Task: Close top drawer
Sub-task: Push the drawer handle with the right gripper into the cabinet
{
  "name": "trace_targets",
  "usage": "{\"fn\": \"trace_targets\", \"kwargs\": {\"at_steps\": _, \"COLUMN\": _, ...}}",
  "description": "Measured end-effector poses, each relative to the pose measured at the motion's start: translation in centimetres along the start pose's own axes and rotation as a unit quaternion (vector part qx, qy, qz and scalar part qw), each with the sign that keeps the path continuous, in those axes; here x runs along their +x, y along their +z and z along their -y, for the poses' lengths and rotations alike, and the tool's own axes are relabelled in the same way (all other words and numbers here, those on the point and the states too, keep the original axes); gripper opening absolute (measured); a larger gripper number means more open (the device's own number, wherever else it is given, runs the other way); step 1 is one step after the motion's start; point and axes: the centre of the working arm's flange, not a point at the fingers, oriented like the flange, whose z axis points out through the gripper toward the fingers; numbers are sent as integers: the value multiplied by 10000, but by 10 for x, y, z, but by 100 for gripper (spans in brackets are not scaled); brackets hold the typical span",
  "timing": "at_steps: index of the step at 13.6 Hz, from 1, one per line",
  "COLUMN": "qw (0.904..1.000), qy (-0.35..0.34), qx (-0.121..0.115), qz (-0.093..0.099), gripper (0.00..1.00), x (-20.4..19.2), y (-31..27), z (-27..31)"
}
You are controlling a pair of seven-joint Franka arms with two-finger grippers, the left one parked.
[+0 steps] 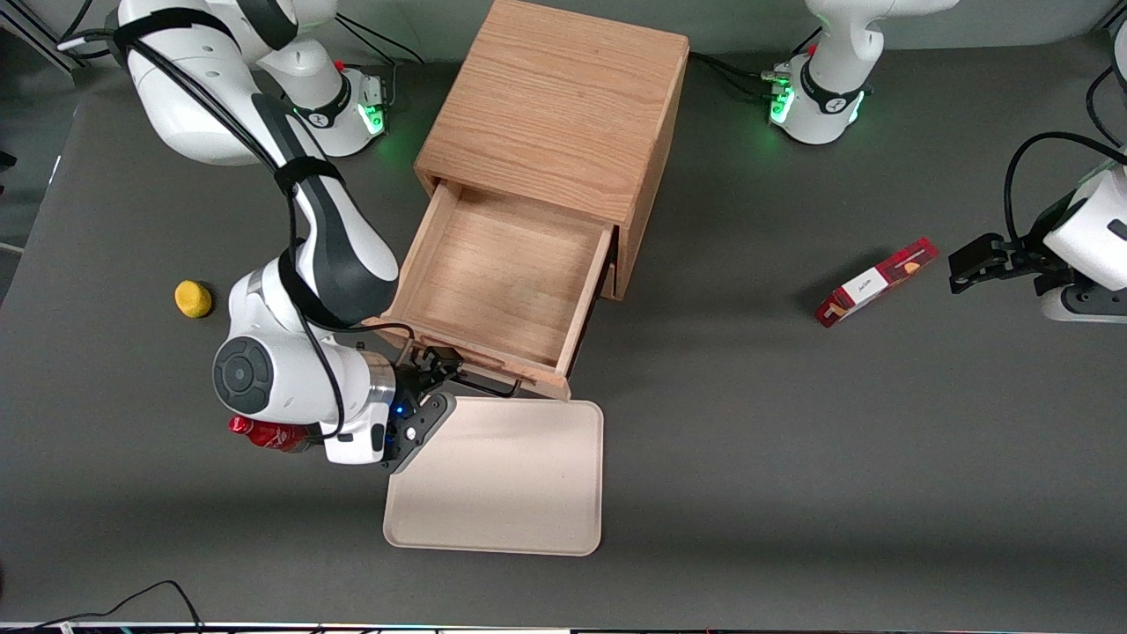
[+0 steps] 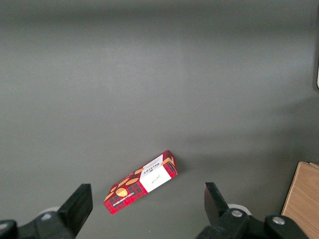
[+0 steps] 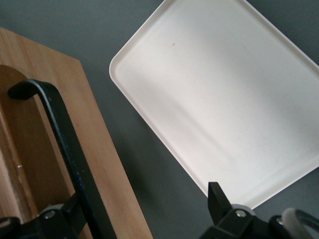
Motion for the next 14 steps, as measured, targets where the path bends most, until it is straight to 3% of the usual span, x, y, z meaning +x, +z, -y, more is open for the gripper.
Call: {"fn": "trace_targets", "kwargs": {"at_steps": 14, "qw": 9999, "qy": -65, "qx": -62, "qz": 103, "gripper": 100, "x": -17, "y": 6, "z": 41}}
